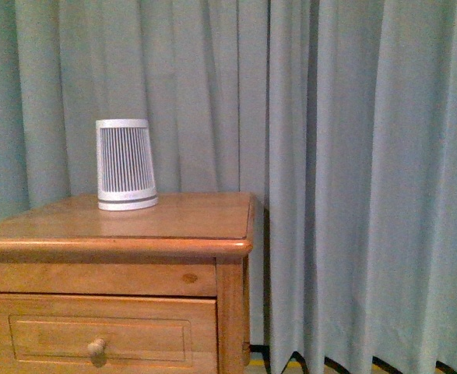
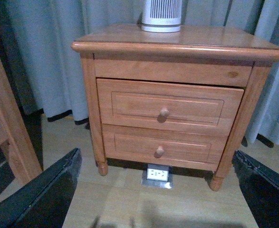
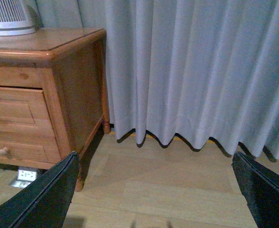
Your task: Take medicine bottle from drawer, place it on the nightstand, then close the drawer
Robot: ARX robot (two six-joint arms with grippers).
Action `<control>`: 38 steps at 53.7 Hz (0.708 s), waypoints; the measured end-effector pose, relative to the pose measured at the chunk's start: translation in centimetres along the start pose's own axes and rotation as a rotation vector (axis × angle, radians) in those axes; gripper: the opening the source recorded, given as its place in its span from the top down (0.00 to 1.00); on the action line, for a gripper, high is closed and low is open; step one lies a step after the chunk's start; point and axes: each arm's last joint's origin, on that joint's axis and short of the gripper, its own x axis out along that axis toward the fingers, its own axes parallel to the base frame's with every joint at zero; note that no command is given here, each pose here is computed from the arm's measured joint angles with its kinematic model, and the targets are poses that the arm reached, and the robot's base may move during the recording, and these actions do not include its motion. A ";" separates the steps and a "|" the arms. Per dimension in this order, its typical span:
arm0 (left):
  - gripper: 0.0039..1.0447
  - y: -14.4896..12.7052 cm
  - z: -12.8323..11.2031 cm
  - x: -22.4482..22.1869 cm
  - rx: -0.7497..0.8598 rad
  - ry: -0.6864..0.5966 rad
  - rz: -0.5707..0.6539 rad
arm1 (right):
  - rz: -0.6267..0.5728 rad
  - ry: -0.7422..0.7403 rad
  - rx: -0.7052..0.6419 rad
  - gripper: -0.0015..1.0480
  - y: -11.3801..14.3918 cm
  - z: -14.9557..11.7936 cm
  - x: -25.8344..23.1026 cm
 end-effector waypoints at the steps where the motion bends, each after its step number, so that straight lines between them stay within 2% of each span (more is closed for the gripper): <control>1: 0.06 0.0 -0.2 0.1 -0.023 0.024 0.004 | 0.000 0.000 0.000 0.07 0.0 0.0 0.0; 5: 0.06 0.0 -0.2 0.4 -0.085 0.036 -0.002 | 0.000 0.000 0.000 0.07 0.0 0.0 0.0; 14: 0.06 -0.4 1.1 3.5 -0.096 -0.018 -0.013 | 0.000 0.000 0.000 0.07 0.0 0.0 0.0; 22: 0.06 -1.9 2.3 9.4 -0.083 -0.066 -0.041 | 0.000 0.000 0.000 0.07 0.0 0.0 0.0; 29: 0.06 -3.8 0.0 16.6 -0.043 -0.008 -0.084 | 0.000 0.000 0.000 0.07 0.0 0.0 0.0; 38: 0.06 -5.1 -2.0 21.5 -0.020 0.035 -0.098 | 0.000 0.000 0.000 0.07 0.0 0.0 0.0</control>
